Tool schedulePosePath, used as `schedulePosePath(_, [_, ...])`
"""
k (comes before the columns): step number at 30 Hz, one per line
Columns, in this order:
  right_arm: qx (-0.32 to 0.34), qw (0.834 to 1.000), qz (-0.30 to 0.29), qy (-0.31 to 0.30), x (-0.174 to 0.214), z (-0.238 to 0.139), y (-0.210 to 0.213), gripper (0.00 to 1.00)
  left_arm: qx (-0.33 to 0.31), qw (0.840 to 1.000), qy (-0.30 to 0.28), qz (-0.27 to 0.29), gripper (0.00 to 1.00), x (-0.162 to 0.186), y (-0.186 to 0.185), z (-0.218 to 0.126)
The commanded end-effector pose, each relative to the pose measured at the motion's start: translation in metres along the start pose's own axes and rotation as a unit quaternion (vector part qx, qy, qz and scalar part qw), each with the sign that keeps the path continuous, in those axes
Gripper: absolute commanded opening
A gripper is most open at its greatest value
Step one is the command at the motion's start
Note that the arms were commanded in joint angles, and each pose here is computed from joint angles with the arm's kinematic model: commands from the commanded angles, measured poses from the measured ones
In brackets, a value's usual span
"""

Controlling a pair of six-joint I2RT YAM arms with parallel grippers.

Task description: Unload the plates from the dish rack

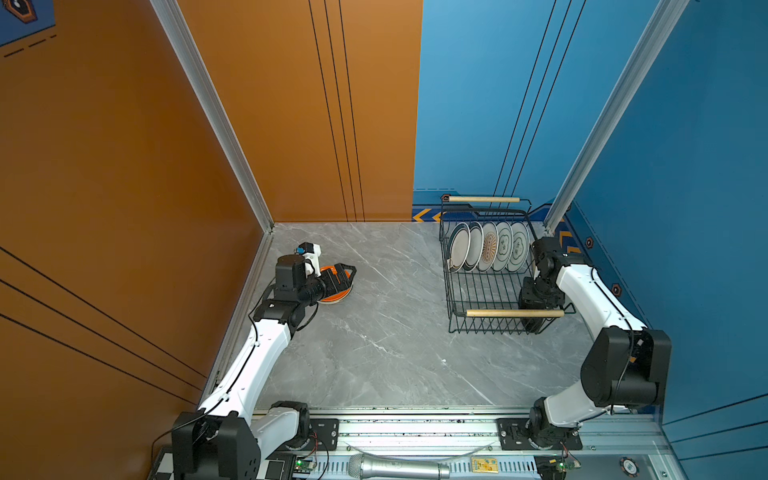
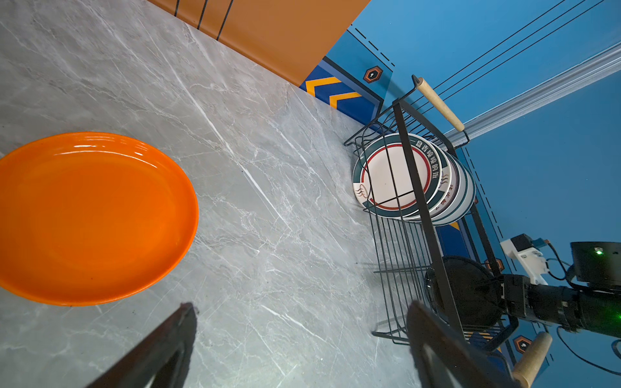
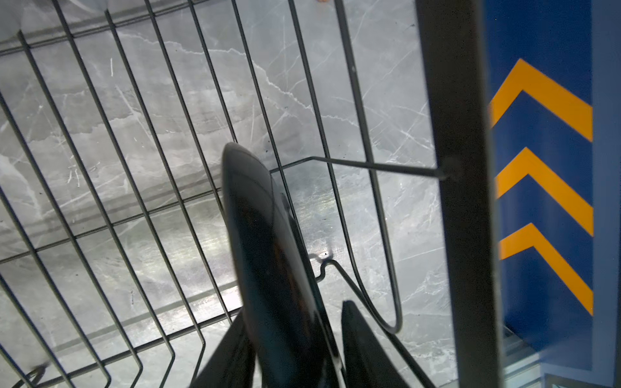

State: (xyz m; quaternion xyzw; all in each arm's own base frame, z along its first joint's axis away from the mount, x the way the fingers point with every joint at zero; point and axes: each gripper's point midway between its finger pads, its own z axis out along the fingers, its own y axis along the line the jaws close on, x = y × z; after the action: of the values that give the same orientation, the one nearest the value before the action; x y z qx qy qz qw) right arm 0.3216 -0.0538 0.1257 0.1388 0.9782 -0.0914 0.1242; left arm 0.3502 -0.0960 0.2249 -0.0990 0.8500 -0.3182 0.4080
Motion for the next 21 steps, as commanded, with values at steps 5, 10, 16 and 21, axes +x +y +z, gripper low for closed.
schedulePosePath(5, [0.016,1.0,-0.006,0.009,0.0055,0.0092,-0.005,0.39,-0.005,1.0,0.01,-0.012,0.98,0.0001,0.0067,0.0035])
schedulePosePath(10, [0.02,1.0,-0.011,0.011,0.0048,0.0122,-0.0032,0.34,-0.007,1.0,0.001,-0.015,0.98,-0.0017,0.0095,-0.0002])
schedulePosePath(16, [0.03,0.999,-0.016,0.01,0.006,0.012,-0.0047,0.25,-0.014,1.0,-0.005,-0.019,0.98,-0.0057,0.011,-0.002])
schedulePosePath(21, [0.035,0.999,-0.021,0.01,0.0081,0.0122,-0.004,0.19,-0.023,0.999,-0.01,-0.027,0.98,-0.0073,0.0126,-0.0006])
